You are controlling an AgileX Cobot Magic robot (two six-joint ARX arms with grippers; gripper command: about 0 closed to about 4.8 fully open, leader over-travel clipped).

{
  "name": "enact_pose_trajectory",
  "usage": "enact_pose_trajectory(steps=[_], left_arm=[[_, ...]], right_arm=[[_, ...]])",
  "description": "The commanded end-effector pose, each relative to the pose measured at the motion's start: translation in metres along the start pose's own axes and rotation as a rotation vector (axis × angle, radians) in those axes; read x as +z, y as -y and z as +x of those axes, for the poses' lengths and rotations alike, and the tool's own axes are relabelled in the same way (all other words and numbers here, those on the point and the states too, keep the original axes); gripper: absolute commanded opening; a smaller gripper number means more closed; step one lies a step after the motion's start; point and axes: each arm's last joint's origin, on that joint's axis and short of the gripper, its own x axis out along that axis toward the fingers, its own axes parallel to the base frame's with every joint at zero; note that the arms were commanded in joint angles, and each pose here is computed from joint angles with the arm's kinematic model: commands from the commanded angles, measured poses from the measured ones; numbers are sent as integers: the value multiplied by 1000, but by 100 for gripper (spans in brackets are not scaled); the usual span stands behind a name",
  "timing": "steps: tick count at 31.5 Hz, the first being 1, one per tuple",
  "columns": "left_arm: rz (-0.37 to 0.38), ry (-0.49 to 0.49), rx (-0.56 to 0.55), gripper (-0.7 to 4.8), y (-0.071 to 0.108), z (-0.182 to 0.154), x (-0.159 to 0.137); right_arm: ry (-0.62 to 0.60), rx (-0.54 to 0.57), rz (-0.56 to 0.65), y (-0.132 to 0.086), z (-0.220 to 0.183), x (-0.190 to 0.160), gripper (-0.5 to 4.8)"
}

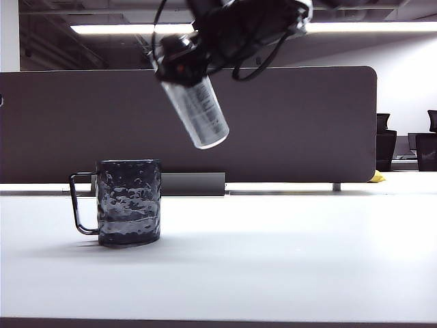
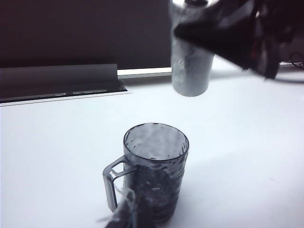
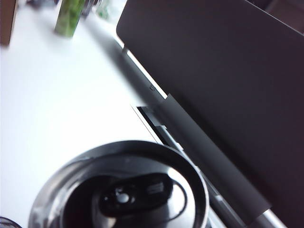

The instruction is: Pick up the metal can, pour some water into the cup, then place the can back on the table.

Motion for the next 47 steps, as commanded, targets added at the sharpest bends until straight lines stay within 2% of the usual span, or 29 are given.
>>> enact_pose_trajectory(steps=[1,6,13,16,21,25,28,41,43,47], left_arm=[[3,12,-2,-5,0,0,1],[3,11,-2,-5,0,0,1],[3,12,-3,-5,0,0,1],[3,12,-2,-5,0,0,1],[3,11,-2,-5,0,0,1],[3,12,-2,-5,0,0,1],[3,11,-3,-5,0,0,1],[3,12,-2,-5,0,0,1],[3,12,-2,-5,0,0,1],[3,12,-2,-5,0,0,1]], right_arm=[[47,-4,134,18,-9,6,242],[75,33,308,45,-26,-2,242],[35,69,440,65,-44,-36,242],[19,60,471,64,-52,-54,242],[74,18,510,56,-68,-82,240],[114,-16,585,54,-76,-102,241],[122,-9,626,52,-76,-115,242],[114,46,632,39,-63,-146,243],[110,48,625,39,-63,-146,266],[102,43,587,38,-63,-147,270]])
